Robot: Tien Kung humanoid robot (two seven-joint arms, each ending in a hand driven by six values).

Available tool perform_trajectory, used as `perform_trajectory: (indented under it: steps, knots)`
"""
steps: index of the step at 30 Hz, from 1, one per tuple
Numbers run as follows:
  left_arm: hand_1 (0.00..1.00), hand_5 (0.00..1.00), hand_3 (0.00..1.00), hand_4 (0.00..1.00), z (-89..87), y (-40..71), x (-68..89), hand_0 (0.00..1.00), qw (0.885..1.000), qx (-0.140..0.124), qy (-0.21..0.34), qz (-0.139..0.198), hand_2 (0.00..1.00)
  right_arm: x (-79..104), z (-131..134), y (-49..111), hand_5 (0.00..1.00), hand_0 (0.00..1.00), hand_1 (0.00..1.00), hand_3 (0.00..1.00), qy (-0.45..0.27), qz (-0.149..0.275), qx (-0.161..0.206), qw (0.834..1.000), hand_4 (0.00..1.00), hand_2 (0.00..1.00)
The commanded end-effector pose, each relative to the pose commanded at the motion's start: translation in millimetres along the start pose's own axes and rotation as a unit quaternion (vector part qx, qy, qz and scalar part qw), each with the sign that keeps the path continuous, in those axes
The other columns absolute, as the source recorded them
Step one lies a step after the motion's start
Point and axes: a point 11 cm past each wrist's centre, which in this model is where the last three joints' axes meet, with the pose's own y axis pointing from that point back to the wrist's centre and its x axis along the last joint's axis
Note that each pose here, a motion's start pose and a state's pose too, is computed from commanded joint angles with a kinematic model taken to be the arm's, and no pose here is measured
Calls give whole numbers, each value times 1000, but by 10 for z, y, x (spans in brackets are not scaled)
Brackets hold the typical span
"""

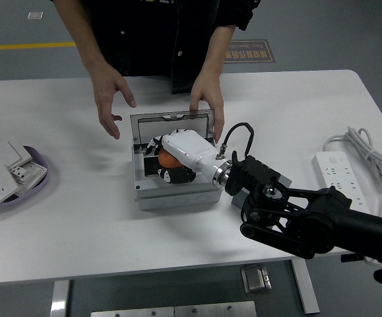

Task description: Pick up the cylinder from the cube,place it in the box,flap close box

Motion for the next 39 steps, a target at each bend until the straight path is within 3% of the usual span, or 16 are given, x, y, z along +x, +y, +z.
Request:
perform_trajectory:
  steps: [1, 2, 7, 8, 13, 14, 22, 31, 39]
  knots:
    - [636, 247, 630, 684, 1, 0, 0, 614, 1000, 0, 0, 0, 626, -6, 4, 0, 263, 785, 703, 687, 1, -2, -1, 1000, 706, 691]
    - [637, 249, 630, 684, 3, 0, 1, 614, 1000, 0, 0, 0, 626, -10, 8, 0, 308, 784, 705, 717, 2, -3, -1, 1000, 777, 694]
    - [637, 249, 630, 684, 8, 1, -2, 614, 1000, -1, 0, 0, 626, -7, 9, 2, 308, 784, 705, 717, -3, -4, 1, 1000, 777, 694]
    - [637, 249, 630, 684, 8, 1, -5, 614, 1000, -1, 0, 0, 626, 3, 5, 5, 358, 786, 710, 746, -8, -1, 2, 1000, 868, 697]
    - [637, 249, 630, 684, -3, -2, -27, 614, 1000, 0, 0, -2, 626, 114, -43, 49, 358, 786, 710, 746, -67, 26, 17, 997, 868, 697]
    - [637, 248, 630, 684, -4, -2, -31, 614, 1000, 0, 0, -3, 626, 141, -53, 61, 446, 795, 710, 754, -78, 32, 20, 996, 970, 699]
    - [636, 248, 631, 684, -18, -5, -51, 614, 1000, 0, 1, -4, 626, 414, -81, 158, 457, 784, 701, 743, -143, 72, 34, 986, 975, 691]
    - [635, 248, 630, 683, 0, -2, -38, 614, 1000, -1, 0, -3, 626, 776, 78, 131, 452, 769, 687, 732, -144, 93, 20, 985, 963, 678]
    - [637, 247, 631, 683, 19, 1, -23, 614, 1000, -2, -2, -2, 626, 814, 399, 14, 435, 754, 674, 731, -131, 85, -17, 987, 932, 672]
